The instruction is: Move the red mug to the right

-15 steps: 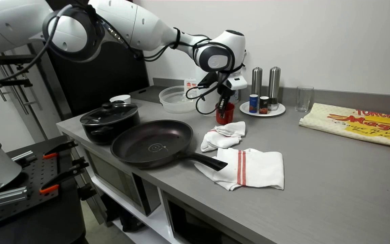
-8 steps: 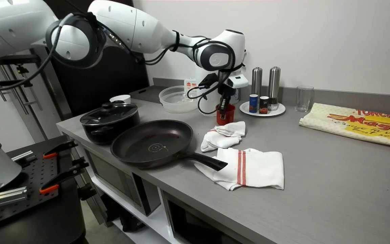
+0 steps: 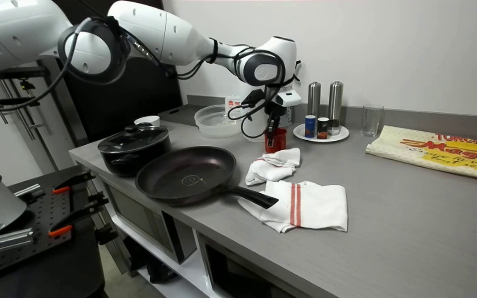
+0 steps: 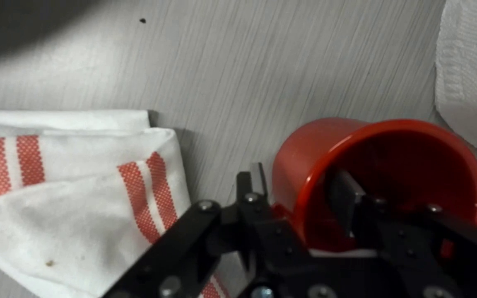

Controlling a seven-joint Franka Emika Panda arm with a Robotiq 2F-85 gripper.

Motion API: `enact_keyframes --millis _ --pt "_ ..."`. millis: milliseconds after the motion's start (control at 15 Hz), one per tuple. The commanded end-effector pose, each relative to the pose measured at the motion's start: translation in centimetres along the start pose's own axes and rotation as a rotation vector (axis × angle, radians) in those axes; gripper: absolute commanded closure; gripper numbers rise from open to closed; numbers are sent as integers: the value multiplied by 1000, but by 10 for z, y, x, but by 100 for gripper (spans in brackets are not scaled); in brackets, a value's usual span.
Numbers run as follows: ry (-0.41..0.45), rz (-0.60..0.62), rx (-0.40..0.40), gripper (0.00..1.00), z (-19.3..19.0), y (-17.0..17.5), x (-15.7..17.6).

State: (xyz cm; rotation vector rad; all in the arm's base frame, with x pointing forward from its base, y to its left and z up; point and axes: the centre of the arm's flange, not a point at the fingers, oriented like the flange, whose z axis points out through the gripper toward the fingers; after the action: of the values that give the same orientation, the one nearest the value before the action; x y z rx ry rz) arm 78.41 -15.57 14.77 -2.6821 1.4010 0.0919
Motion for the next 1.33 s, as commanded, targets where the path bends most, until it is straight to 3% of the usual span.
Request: enact_keyframes --millis 0,267,1000,1267 --pt "9 -18 -26 25 3 -42 30" --pt "15 -35 -18 0 -3 -45 20" --pt "88 -88 51 0 -69 -44 -17" --pt "82 -185 81 0 -90 -43 -33"
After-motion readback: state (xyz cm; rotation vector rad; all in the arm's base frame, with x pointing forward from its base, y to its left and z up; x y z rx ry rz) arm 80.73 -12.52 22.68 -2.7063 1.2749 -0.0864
